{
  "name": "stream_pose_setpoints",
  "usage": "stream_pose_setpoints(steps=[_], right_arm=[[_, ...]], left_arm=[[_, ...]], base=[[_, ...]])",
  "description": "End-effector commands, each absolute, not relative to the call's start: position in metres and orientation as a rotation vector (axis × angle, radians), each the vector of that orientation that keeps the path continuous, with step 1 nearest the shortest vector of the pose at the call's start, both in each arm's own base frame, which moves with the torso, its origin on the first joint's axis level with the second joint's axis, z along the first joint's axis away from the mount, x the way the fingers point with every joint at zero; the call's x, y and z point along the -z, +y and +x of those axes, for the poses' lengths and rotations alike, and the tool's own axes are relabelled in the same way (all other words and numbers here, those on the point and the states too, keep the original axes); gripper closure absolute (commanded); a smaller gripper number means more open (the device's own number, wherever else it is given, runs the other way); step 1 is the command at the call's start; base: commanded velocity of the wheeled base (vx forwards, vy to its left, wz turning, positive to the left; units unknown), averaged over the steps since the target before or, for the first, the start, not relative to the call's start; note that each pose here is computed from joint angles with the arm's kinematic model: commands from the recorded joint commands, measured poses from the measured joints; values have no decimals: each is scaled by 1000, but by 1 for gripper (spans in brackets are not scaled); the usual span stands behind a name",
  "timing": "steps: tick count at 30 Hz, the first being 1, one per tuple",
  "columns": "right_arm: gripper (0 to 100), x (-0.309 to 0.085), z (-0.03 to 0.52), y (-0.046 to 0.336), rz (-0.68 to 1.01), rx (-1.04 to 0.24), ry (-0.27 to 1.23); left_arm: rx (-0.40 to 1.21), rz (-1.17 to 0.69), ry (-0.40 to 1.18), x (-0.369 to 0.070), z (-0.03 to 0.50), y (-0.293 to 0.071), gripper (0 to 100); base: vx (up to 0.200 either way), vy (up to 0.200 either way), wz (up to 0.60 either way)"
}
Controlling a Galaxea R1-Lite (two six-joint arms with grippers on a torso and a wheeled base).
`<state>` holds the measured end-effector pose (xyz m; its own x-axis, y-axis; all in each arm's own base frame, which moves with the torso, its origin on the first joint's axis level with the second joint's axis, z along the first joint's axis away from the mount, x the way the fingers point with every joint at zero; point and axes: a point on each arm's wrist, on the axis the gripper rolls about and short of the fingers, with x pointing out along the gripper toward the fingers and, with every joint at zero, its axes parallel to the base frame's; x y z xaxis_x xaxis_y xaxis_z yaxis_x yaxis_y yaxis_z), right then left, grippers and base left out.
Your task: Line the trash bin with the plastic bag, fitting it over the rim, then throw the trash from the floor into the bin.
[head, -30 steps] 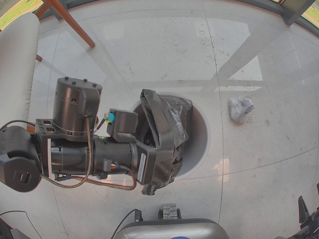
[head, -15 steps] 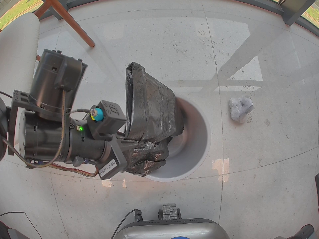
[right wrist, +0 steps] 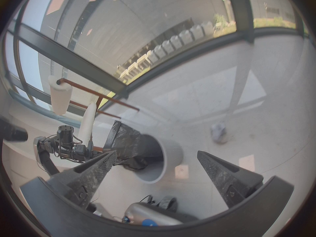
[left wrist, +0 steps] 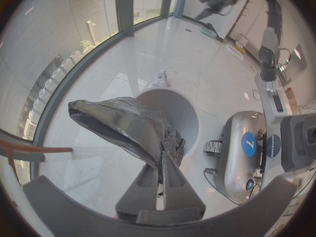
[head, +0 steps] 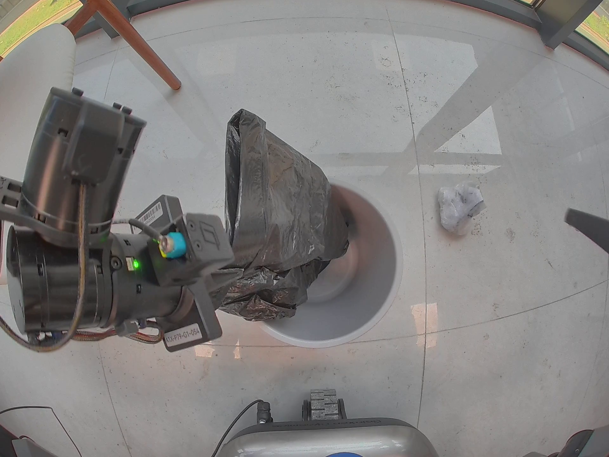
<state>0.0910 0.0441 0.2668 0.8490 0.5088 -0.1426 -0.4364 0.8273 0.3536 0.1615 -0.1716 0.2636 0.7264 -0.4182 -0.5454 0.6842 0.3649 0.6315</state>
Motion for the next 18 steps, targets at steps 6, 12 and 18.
stream_pose_setpoints(steps=[6, 12, 18], right_arm=[[0, -261, 191, 184, 265, -754, 704], [0, -265, 197, 203, 256, -783, 698], [0, -265, 189, 208, 226, -782, 727]], left_arm=[[791, 1178, 253, -244, 133, -211, 100], [786, 1154, 219, -243, 136, -220, 100], [784, 1157, 223, -242, 137, -220, 100]], base=[[0, 0, 0], [0, 0, 0], [0, 0, 0]])
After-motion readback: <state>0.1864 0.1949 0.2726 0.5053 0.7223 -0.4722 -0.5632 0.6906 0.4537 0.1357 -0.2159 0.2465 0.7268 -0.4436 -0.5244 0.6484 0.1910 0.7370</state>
